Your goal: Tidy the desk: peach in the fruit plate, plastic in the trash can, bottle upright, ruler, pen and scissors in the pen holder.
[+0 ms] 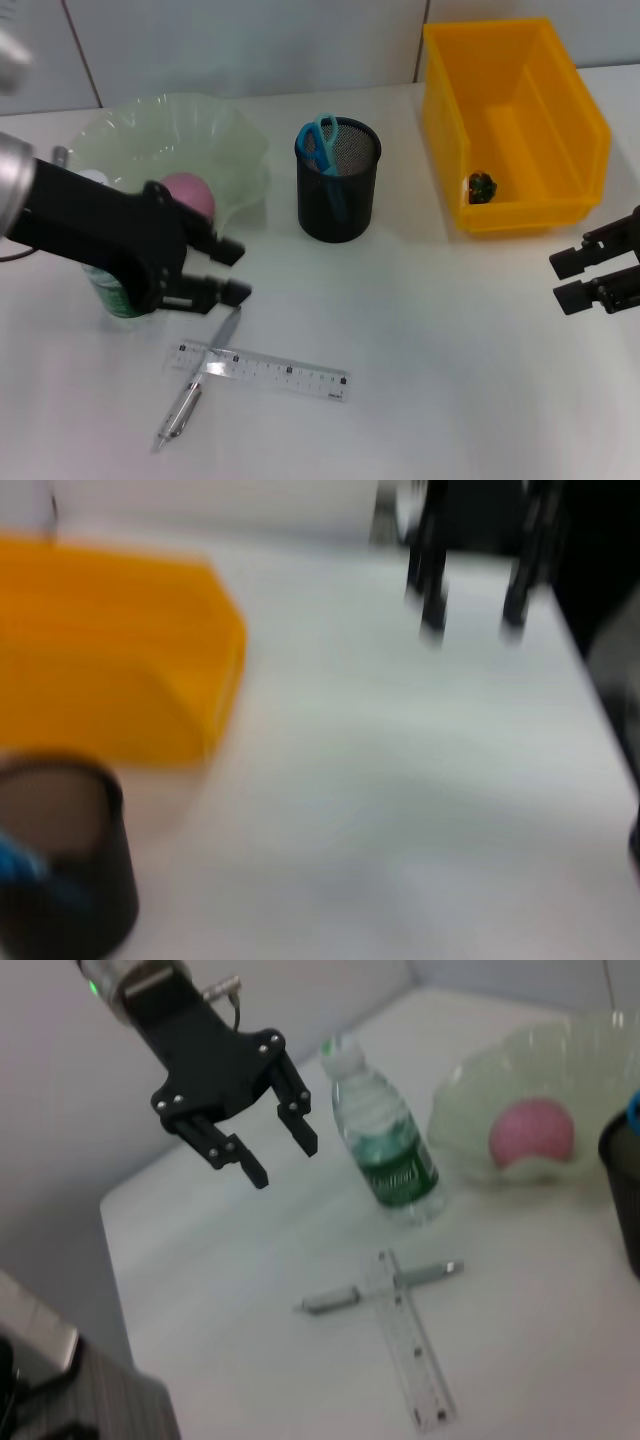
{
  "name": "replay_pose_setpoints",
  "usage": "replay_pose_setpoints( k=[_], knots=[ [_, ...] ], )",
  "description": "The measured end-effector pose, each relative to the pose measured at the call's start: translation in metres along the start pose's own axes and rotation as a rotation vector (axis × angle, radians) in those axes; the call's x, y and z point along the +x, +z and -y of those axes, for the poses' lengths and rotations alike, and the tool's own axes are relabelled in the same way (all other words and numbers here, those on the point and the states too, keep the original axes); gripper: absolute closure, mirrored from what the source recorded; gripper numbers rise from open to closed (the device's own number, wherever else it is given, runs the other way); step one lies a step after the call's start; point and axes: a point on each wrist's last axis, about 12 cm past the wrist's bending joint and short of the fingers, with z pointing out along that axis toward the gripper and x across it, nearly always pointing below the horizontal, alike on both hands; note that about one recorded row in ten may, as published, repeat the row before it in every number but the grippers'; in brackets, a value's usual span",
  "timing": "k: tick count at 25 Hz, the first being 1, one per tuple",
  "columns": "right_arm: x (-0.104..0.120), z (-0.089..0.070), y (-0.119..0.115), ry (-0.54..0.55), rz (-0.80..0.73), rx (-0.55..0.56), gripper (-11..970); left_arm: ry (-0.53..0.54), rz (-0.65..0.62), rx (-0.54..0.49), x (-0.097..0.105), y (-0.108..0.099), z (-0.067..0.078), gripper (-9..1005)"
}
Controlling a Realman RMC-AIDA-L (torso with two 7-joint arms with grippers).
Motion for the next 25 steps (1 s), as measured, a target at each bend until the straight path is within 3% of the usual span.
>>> replay_pose_setpoints(
  k=[4,7,8,13,16,25],
  knots=[
    [-0.006,0.001,0.003,0.009,-0.045,0.001,423,0.065,-0.258,-0.039,-0.005,0.031,-0.009,584],
    [-0.007,0.003,0.006,0.028,-0.060,0.003,423,0.077,-0.284,-0.052,-0.005,0.034,-0.011,580],
    [-0.007,0.003,0.007,0.039,-0.062,0.001,423,0.134,-0.363,-0.075,-0.006,0.046,-0.012,575],
    [-0.007,0.005,0.015,0.110,-0.060,-0.009,424,0.289,-0.519,-0.069,-0.006,0.064,-0.012,553],
    [-0.006,0.005,0.021,0.154,-0.055,-0.018,424,0.366,-0.577,-0.058,-0.003,0.071,-0.011,323],
    [-0.002,0.007,0.029,0.223,-0.062,-0.021,424,0.467,-0.683,0.000,0.008,0.088,-0.013,265]
  ],
)
